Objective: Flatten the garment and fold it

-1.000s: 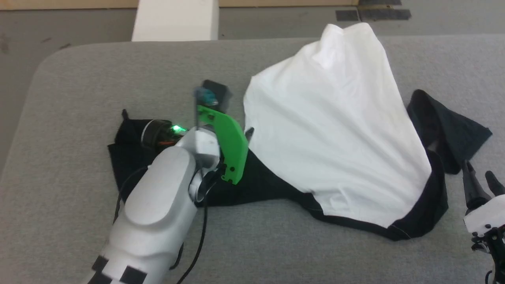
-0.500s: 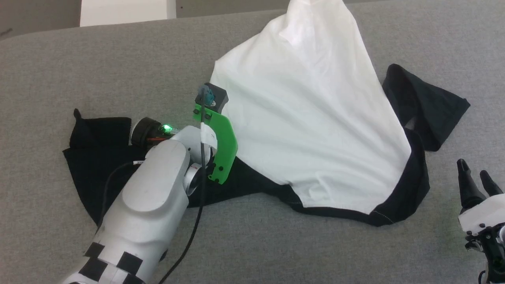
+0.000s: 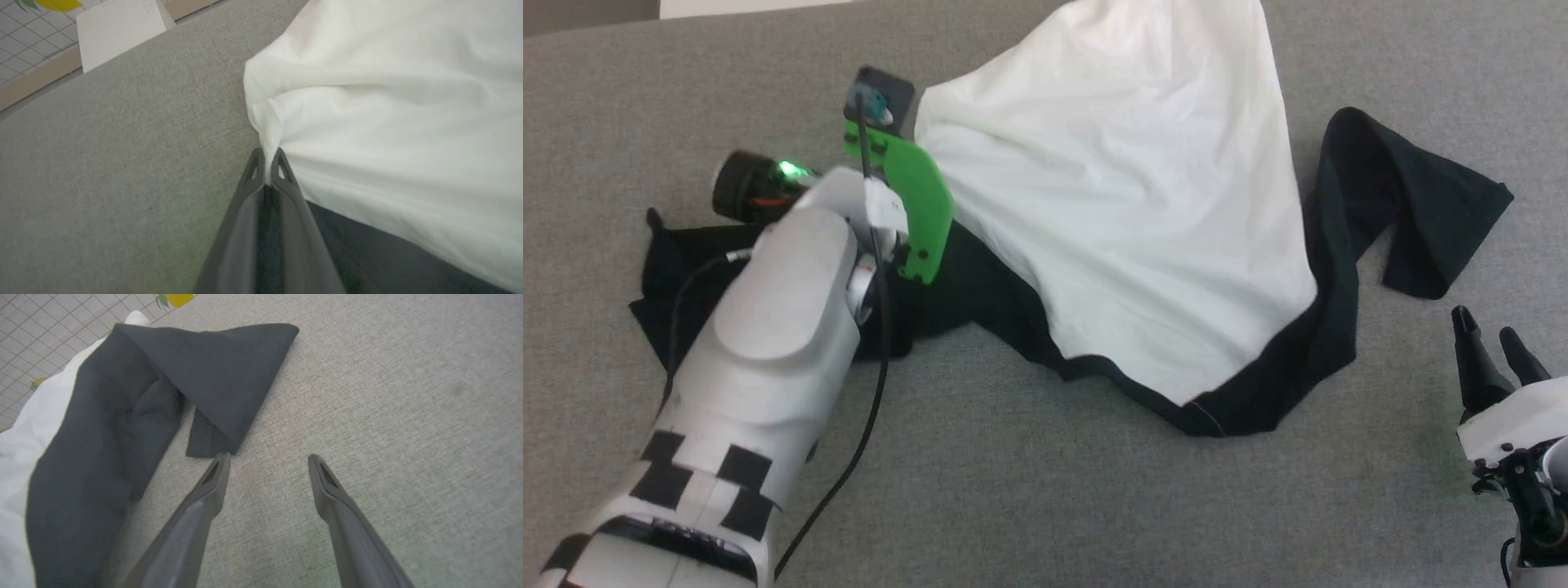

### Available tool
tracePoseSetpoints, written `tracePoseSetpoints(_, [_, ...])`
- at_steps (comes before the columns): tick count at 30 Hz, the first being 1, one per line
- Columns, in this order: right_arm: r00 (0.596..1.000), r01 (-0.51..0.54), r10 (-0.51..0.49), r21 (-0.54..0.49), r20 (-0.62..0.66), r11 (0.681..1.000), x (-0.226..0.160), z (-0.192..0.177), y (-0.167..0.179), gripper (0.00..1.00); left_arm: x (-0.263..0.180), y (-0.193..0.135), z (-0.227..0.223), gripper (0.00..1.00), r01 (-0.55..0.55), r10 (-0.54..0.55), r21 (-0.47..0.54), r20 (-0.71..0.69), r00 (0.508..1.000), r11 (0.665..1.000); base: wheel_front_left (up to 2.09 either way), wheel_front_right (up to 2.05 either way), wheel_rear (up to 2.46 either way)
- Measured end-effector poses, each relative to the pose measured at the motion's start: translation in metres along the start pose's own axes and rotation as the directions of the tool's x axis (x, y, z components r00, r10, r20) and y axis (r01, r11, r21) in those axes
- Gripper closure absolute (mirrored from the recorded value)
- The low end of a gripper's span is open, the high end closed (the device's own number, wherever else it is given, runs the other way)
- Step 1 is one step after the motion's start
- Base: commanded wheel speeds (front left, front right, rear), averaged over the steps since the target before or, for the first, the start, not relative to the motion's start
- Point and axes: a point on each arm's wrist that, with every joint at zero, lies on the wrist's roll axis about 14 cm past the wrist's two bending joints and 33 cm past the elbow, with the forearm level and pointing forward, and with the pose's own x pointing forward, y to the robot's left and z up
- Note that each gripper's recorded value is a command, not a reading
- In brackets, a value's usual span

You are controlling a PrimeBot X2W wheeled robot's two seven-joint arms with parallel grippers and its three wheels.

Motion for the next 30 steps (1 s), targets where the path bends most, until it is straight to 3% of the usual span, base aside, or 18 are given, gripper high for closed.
tracePoseSetpoints(4, [1.000,0.010,-0.010,-0.006,-0.011,1.000,0.002,-0.003,-0.002,0.00,0.009,0.005,0.016,1.00,-0.008,0.009,-0.013,0.059,0.998,1.000,0.00,0.00,0.00])
tracePoseSetpoints(5, [1.000,0.011,-0.011,-0.006,-0.013,1.000,0.003,-0.004,-0.003,0.00,0.010,0.003,0.018,0.95,-0.005,0.006,-0.014,0.072,0.997,1.000,0.00,0.00,0.00])
tracePoseSetpoints(6, [1.000,0.010,-0.011,-0.006,-0.015,1.000,0.003,-0.005,-0.003,0.00,0.011,0.002,0.018,0.58,-0.003,0.004,-0.018,0.078,0.997,1.000,0.00,0.00,0.00])
tracePoseSetpoints(7, [1.000,0.010,-0.010,-0.007,-0.016,1.000,0.004,-0.005,-0.002,0.00,0.011,0.001,0.018,0.00,0.001,0.001,-0.022,0.091,0.996,1.000,0.00,0.00,0.00])
tracePoseSetpoints(13, [1.000,-0.024,0.024,-0.009,-0.012,1.000,0.005,-0.003,0.010,0.00,-0.002,0.000,0.039,0.00,0.022,0.004,-0.116,0.223,0.975,0.993,0.00,0.00,0.00])
tracePoseSetpoints(20, [0.997,-0.079,0.079,-0.008,0.001,0.997,-0.002,0.002,0.027,0.00,-0.049,0.027,0.059,0.00,0.006,0.134,-0.306,0.435,0.890,0.952,0.00,0.00,0.00])
tracePoseSetpoints(21, [0.995,-0.098,0.098,-0.008,-0.002,0.995,-0.007,0.002,0.032,0.00,-0.065,0.028,0.032,0.00,-0.015,0.169,-0.364,0.395,0.903,0.931,0.00,0.00,0.00])
tracePoseSetpoints(24, [0.993,-0.116,0.116,-0.008,0.002,0.993,-0.009,0.003,0.038,0.00,-0.076,0.016,0.003,0.00,-0.017,0.154,-0.401,0.313,0.937,0.916,0.00,0.00,0.00])
tracePoseSetpoints(30, [0.989,-0.147,0.147,-0.012,0.003,0.989,-0.011,0.005,0.048,0.00,-0.092,-0.017,-0.032,0.00,0.015,0.058,-0.413,0.164,0.985,0.911,0.00,0.00,0.00])
